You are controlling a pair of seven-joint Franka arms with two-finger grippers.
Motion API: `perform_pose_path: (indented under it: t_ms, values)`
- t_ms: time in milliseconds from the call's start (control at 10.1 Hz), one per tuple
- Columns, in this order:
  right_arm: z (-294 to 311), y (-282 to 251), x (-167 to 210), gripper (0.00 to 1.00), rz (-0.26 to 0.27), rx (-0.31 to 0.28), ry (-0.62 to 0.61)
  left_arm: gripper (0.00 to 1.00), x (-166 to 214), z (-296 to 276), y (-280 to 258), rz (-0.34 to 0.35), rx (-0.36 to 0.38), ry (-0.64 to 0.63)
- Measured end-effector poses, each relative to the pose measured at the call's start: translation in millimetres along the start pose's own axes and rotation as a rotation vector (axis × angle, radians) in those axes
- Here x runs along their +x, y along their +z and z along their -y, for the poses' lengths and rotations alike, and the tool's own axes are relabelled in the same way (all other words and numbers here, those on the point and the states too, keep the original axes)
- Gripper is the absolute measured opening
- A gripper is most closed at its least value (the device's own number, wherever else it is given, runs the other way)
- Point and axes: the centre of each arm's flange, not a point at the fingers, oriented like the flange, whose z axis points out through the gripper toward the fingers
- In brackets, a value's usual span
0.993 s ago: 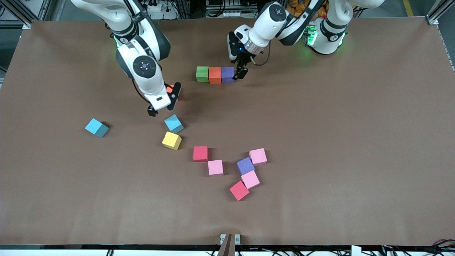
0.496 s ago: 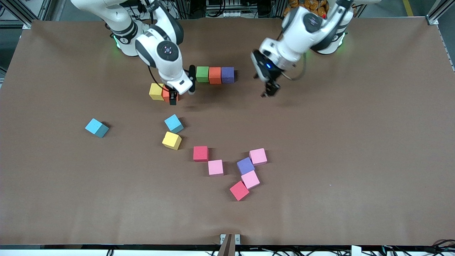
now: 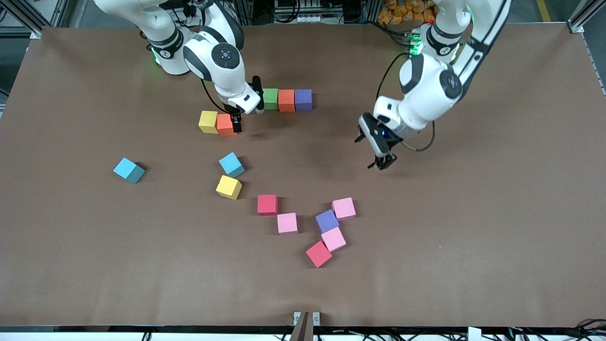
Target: Form number 2 with 11 blocks
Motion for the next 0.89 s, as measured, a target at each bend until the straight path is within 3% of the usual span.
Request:
perform_pose_path:
  t_ms: [397, 894]
  values:
    - [11.5, 22.6, -20.6, 1.00, -0.042, -0.033, 0.001, 1.00, 10.3, 83.9, 29.9, -0.049, 0.018, -0.003]
    - [9.1, 31.6, -41.1, 1.00, -0.046, -0.029, 0.015, 1.00, 37.1, 109.1, 90.2, -0.051, 0.076, 0.040]
